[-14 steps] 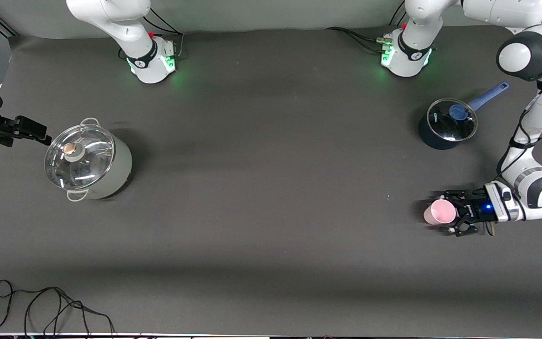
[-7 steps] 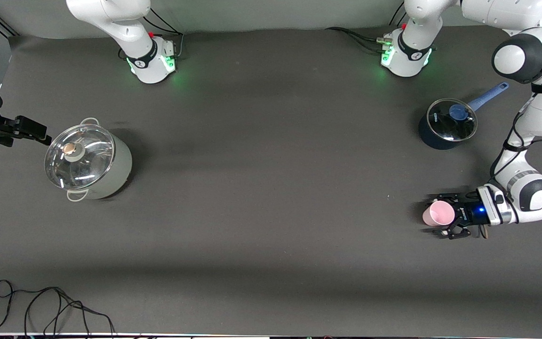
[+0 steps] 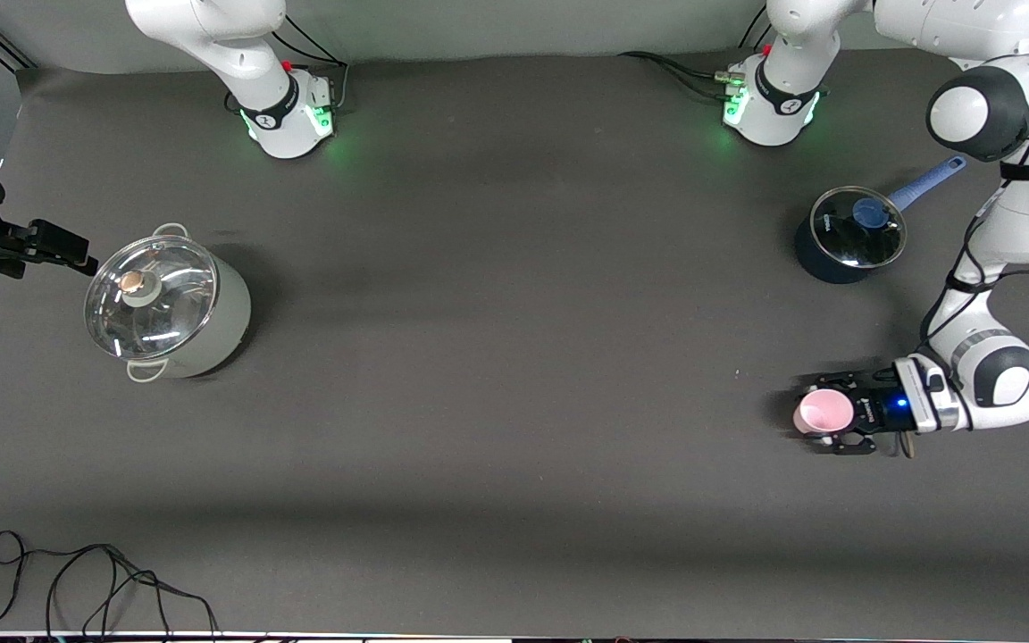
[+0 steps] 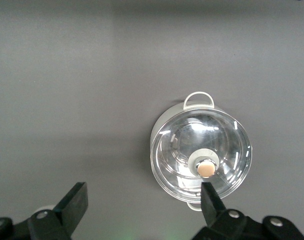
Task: Transfer pink cup from left to right arm
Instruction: 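Lift the pink cup with the left gripper toward the table middle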
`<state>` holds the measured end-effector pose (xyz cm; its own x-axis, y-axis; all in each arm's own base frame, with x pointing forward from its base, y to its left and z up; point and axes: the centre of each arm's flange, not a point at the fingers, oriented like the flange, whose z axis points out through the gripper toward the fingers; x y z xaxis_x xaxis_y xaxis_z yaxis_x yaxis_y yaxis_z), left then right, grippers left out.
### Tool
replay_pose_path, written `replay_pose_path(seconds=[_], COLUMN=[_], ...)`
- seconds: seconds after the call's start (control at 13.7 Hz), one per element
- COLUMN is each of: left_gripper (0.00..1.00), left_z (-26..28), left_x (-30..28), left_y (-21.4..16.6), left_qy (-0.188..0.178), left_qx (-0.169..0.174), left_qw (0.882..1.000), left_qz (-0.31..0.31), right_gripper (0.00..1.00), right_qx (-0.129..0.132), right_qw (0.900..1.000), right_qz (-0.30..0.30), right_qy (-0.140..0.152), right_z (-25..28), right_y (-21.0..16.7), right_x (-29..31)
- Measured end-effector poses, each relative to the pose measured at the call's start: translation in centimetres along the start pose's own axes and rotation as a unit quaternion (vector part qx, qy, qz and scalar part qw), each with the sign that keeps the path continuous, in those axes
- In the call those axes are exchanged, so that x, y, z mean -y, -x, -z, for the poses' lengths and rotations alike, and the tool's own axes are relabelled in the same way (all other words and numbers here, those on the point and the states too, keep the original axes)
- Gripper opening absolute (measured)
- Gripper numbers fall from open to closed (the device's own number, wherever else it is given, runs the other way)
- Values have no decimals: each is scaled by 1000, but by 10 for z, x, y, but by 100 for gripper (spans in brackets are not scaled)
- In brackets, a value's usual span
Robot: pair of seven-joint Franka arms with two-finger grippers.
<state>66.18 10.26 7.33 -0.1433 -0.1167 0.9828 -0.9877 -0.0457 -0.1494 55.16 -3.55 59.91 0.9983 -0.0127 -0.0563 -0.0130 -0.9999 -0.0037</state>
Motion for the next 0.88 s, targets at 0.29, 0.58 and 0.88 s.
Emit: replay_pose_path(seconds=[0.29,0.58,0.88], left_gripper=[67,67,67], left_z=[-81,-172,-241], left_x=[47,92,119], left_y=[-42,-97,-156], left_qy=[-34,-113,-159], left_qx=[1,46,52], left_qw=[999,992,983], left_qz=[-10,18,72], right_gripper=[100,100,100], right_qx=[0,0,0], right_qw=[1000,1000,1000], right_qz=[0,0,0], right_qy=[0,0,0], right_z=[0,0,-1], right_y=[0,0,-3], right_x=[0,0,0])
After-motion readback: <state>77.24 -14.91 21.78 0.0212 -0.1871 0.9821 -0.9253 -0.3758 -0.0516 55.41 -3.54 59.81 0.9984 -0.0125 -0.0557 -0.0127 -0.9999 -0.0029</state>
